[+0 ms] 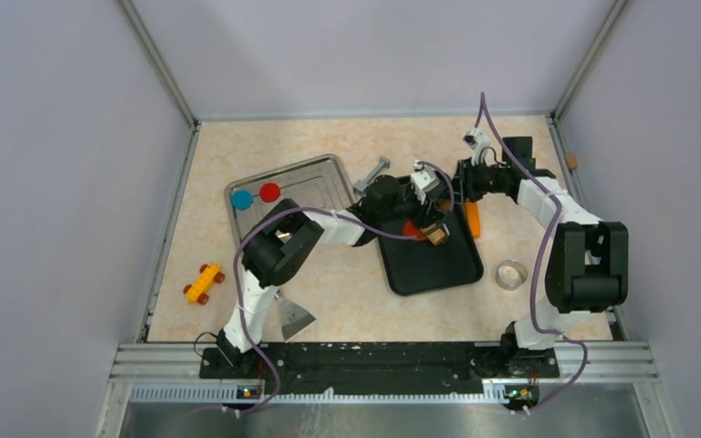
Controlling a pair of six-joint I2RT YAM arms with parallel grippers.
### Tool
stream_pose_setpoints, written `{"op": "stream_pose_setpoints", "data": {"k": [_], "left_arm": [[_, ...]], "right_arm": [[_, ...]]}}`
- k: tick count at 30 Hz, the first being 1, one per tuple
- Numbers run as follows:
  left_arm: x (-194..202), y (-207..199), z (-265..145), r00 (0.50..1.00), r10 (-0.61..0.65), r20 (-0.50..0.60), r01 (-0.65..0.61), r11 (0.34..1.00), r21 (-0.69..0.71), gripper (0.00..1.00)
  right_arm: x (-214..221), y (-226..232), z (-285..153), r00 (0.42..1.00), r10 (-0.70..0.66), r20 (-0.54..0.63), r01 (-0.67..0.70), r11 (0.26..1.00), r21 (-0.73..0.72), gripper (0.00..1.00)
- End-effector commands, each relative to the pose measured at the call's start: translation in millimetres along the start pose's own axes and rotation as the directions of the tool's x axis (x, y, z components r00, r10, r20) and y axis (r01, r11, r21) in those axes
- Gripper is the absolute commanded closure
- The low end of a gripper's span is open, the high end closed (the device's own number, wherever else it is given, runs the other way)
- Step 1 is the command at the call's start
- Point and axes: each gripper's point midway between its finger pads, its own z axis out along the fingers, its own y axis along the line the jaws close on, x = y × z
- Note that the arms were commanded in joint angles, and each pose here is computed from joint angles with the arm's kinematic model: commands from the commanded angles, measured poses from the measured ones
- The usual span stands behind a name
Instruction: Roll out the dumpling wrappers from the dough
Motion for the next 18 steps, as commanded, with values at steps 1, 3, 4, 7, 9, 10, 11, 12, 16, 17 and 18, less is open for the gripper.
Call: {"op": "stream_pose_setpoints", "data": {"k": [1,3,4,7,9,10,11,12,16,17,18], "left_arm": [[55,16,-22,0.984,-0.086,-0.158,0.077,0.995,-0.065,1.00],[56,18,-24,0.983,-0.089,-0.159,0.079,0.994,-0.070,1.00],[55,18,-24,0.983,-0.090,-0.159,0.079,0.994,-0.070,1.00],[57,18,-27,0.982,-0.095,-0.165,0.085,0.994,-0.070,1.00],[56,16,-29,0.981,-0.097,-0.166,0.087,0.994,-0.067,1.00],[56,15,-30,0.981,-0.099,-0.167,0.089,0.994,-0.065,1.00],[57,14,-32,0.980,-0.102,-0.170,0.093,0.994,-0.064,1.00],[57,13,-34,0.979,-0.105,-0.172,0.095,0.993,-0.063,1.00],[60,10,-42,0.977,-0.113,-0.182,0.102,0.993,-0.066,1.00],[60,9,-43,0.976,-0.116,-0.184,0.106,0.992,-0.067,1.00],[61,8,-45,0.975,-0.120,-0.186,0.109,0.992,-0.067,1.00]], "right_arm": [[53,1,17,0.990,0.030,-0.141,-0.032,0.999,-0.017,1.00],[55,0,18,0.989,0.031,-0.145,-0.034,0.999,-0.016,1.00],[56,0,18,0.989,0.032,-0.148,-0.035,0.999,-0.015,1.00],[58,1,18,0.988,0.036,-0.153,-0.039,0.999,-0.020,1.00],[58,4,18,0.988,0.036,-0.151,-0.041,0.999,-0.035,1.00],[59,5,18,0.987,0.036,-0.154,-0.043,0.998,-0.042,1.00],[61,6,19,0.987,0.038,-0.157,-0.046,0.998,-0.047,1.00],[63,7,19,0.986,0.044,-0.161,-0.053,0.997,-0.051,1.00],[70,14,23,0.983,0.052,-0.176,-0.066,0.995,-0.071,1.00],[71,16,24,0.983,0.049,-0.177,-0.062,0.995,-0.072,1.00],[72,17,25,0.983,0.049,-0.179,-0.063,0.995,-0.072,1.00]]}}
